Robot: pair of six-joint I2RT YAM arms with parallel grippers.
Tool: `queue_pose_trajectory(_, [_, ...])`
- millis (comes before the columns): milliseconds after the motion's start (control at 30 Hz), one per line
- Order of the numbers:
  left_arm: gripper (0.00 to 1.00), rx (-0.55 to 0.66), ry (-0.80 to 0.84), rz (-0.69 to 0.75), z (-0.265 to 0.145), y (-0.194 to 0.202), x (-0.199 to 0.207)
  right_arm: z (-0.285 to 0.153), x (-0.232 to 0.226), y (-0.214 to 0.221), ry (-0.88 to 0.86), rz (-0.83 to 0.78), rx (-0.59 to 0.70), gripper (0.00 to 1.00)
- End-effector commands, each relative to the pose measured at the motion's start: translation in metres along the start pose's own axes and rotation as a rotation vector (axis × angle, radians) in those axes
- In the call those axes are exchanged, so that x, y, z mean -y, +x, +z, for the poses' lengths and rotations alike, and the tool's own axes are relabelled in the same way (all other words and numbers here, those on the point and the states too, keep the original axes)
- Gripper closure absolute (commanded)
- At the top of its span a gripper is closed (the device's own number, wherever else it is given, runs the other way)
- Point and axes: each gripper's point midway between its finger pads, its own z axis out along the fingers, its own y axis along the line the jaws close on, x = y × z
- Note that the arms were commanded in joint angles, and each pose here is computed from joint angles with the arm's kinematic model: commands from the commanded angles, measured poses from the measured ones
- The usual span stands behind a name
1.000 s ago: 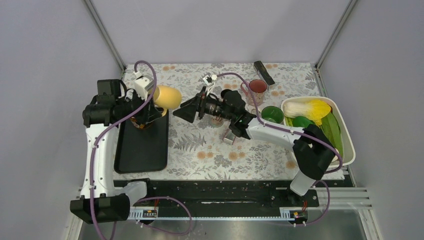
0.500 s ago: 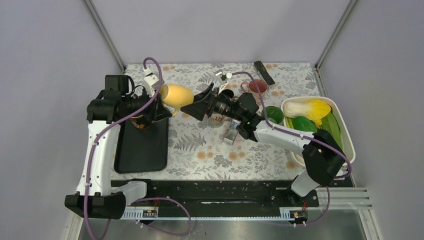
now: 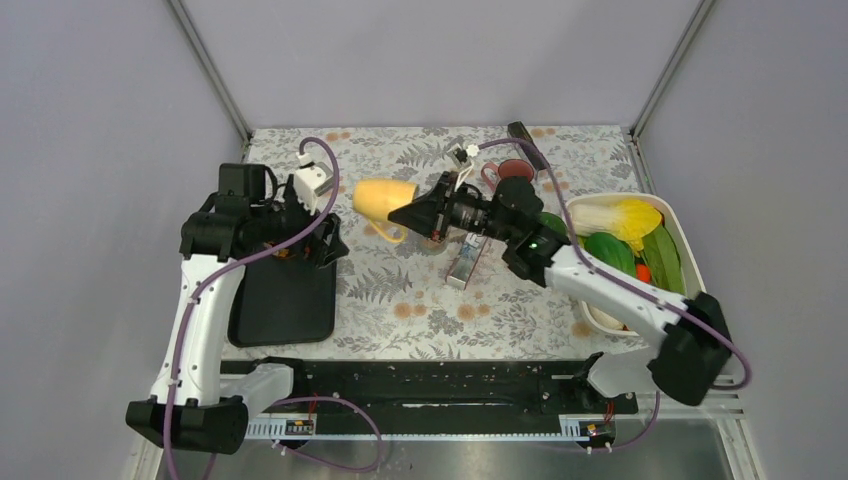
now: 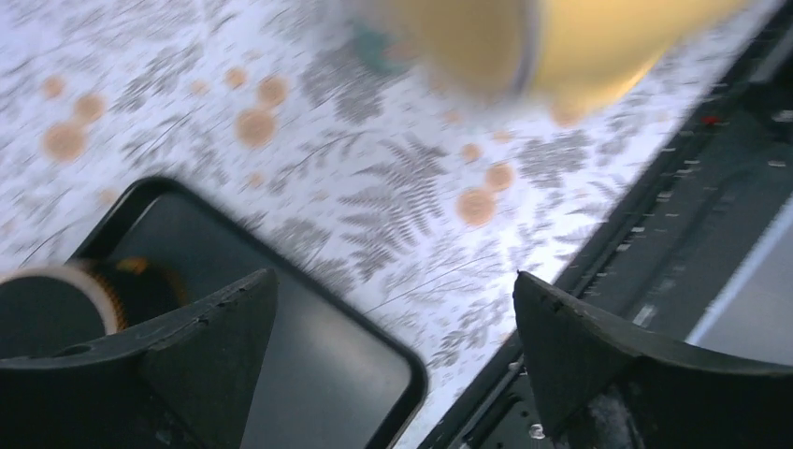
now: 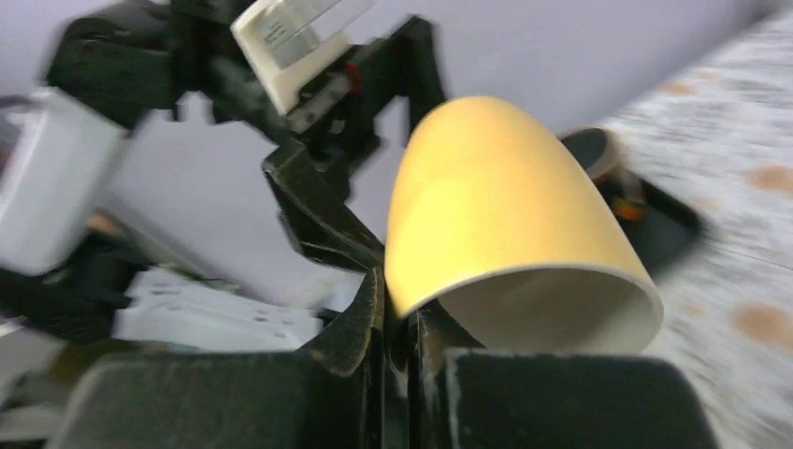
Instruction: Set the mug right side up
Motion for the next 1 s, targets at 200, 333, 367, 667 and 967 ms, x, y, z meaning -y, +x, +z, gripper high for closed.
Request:
queue_pose_trajectory(200, [0.01,-0.204,-0.545,0.009,-0.042,0.056,-0.091,-0.187,0.082,-0.001,1.027,-0.390,-0.483,1.00])
queue_pose_trajectory(333, [0.01,-0.269,-0.612,-0.065,-0.049,0.088,-0.128,-0.234,0.089,0.041,1.155,-0.304,-0.745,1.00])
queue_pose_trajectory(367, [0.01,-0.275,-0.625,-0.088,-0.051,0.093,-0.136,-0.240,0.090,0.052,1.160,-0.283,-0.778,1.00])
queue_pose_trajectory(667, [0.04,-0.276,-0.694,-0.232,-0.057,0.112,-0.193,-0.273,0.129,0.150,1.134,-0.076,-1.064,1.00])
queue_pose_trajectory(967, [0.04,-0.380,-0.670,-0.323,-0.051,0.158,-0.199,-0.268,0.161,0.169,1.123,0.012,-1.084,0.88])
